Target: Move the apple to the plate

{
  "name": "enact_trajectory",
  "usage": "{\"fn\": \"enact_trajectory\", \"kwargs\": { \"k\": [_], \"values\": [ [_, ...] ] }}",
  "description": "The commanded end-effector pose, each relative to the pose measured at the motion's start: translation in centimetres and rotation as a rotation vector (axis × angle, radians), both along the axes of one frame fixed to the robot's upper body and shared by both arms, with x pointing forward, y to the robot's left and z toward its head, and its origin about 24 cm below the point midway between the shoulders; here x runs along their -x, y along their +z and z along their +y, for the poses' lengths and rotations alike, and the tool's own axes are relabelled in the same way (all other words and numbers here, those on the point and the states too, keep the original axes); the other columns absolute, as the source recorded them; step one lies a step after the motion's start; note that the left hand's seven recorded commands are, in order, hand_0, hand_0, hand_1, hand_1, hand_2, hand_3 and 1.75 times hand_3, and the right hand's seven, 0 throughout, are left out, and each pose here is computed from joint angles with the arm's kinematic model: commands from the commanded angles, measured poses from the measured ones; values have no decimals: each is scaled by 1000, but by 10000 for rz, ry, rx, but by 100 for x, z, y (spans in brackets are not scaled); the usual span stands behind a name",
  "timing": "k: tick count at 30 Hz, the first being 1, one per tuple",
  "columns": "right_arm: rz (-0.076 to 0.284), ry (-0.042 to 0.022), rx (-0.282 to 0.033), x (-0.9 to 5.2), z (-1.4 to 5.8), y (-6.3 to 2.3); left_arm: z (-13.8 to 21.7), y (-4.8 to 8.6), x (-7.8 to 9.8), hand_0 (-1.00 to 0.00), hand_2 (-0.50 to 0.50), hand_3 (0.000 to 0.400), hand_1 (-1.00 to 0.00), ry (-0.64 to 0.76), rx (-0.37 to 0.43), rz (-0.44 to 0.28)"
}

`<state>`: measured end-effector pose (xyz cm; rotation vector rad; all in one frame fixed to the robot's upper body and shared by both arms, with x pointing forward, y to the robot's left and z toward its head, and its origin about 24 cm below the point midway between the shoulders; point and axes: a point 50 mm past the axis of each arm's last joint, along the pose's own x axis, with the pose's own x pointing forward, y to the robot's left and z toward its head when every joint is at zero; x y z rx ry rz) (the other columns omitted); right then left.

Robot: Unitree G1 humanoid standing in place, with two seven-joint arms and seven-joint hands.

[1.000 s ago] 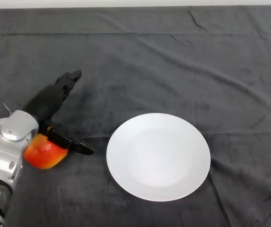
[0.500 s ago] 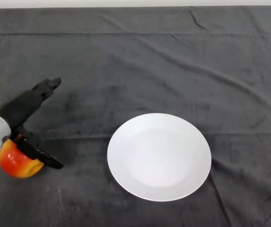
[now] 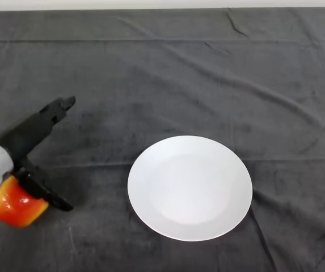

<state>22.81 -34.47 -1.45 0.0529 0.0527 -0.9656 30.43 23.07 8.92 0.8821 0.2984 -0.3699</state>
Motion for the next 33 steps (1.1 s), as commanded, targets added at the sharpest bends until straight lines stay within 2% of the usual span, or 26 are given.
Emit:
{"fn": "enact_trajectory", "kwargs": {
  "k": [1,3,6,7,8,9,16,23,27,33],
  "values": [
    [1479,-500,-1288,360,35,-388,93,65,81,0,0,0,0,-100,-888,77],
    [1481,-524,-1277,405,0,-390,86,68,89,0,0,0,0,-135,-938,156],
    [1474,-551,-1271,418,-13,-388,77,54,106,0,0,0,0,-180,-1021,261],
    [1469,-557,-1273,419,-12,-389,78,48,111,-420,-118,168,-184,-194,-1058,298],
    [1464,-560,-1276,420,-10,-390,78,48,114,-953,-122,381,-710,-204,-1089,321],
    [1459,-562,-1279,421,-7,-391,80,48,116,-1000,-2,400,-996,-213,-1122,342],
    [1421,-556,-1307,429,21,-405,109,19,133,-1000,0,400,-1000,-305,-1423,447],
    [1393,-545,-1312,431,21,-403,132,42,21,-1000,0,400,-1000,-246,-1529,303],
    [1384,-542,-1309,425,24,-401,8,113,-89,-1000,0,400,-1000,-151,-1356,-76],
    [1381,-539,-1306,415,16,-392,-447,265,-214,-1000,0,400,-1000,-358,-538,-1141]
  ]
}}
